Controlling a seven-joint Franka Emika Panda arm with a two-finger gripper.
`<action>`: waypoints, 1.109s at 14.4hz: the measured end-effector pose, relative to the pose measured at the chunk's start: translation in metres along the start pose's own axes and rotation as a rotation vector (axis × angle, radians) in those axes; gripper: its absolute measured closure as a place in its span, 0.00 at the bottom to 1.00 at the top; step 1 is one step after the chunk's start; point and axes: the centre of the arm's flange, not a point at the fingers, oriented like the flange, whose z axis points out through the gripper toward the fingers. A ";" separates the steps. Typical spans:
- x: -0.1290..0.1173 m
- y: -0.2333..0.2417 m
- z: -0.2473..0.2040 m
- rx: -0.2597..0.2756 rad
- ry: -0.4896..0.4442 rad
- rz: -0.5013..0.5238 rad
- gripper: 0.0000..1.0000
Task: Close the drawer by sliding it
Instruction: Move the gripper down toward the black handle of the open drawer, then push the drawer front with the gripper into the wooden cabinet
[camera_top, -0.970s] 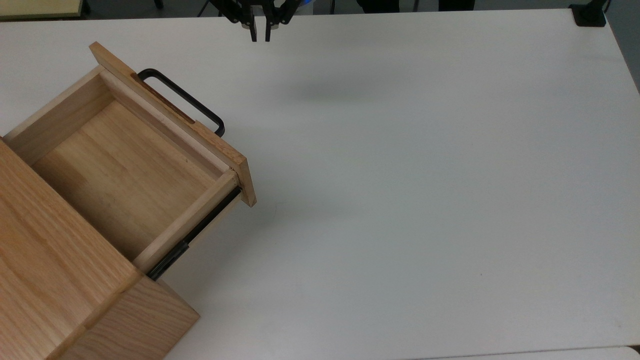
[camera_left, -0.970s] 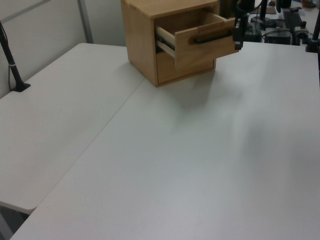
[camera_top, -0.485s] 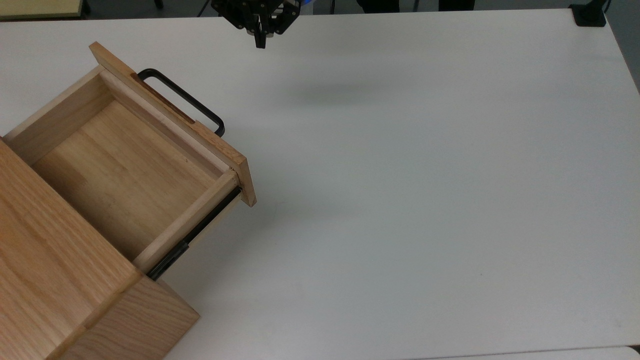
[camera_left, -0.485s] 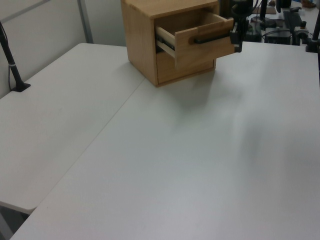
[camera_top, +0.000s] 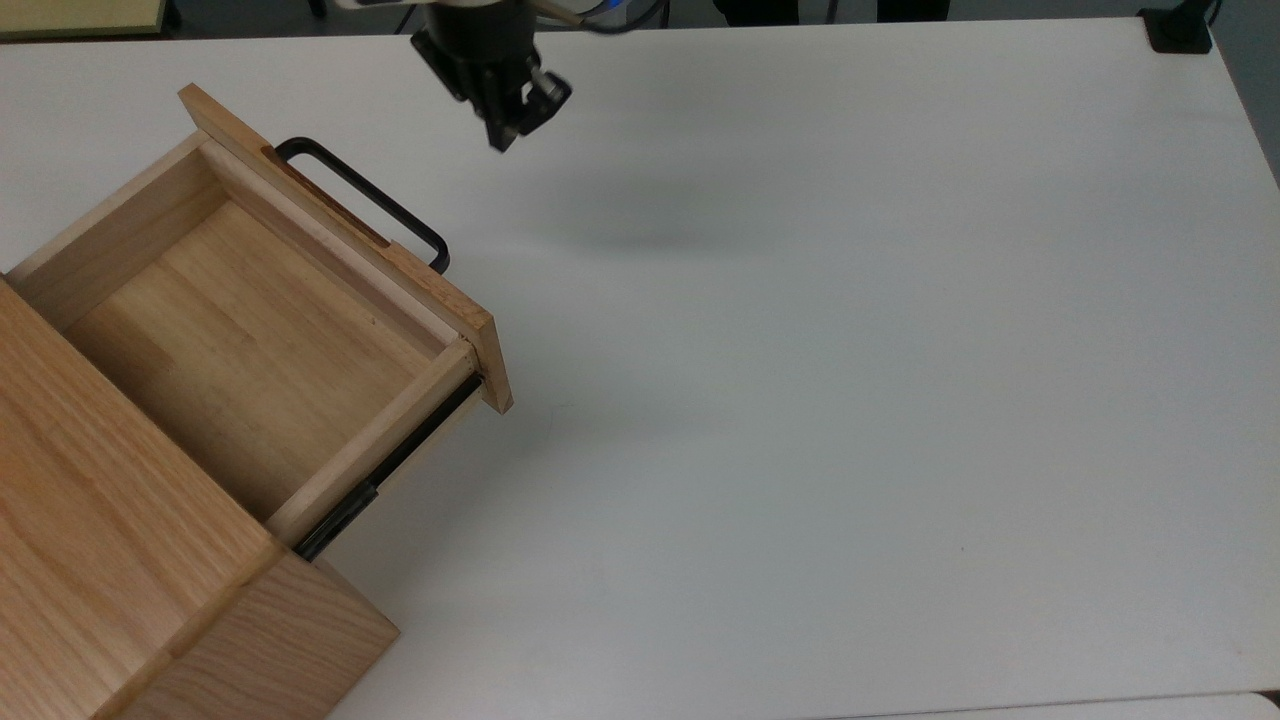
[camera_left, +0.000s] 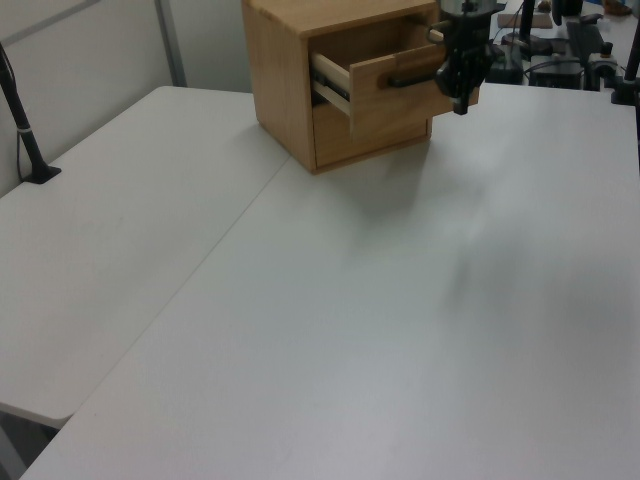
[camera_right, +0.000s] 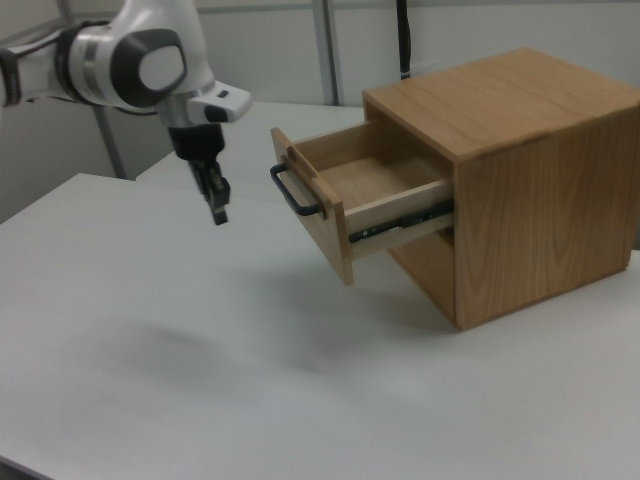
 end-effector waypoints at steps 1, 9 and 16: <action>0.008 0.002 0.004 0.009 0.016 0.041 0.97; 0.050 0.016 0.022 0.010 0.159 0.154 0.99; 0.081 0.028 0.027 -0.015 0.206 0.179 0.99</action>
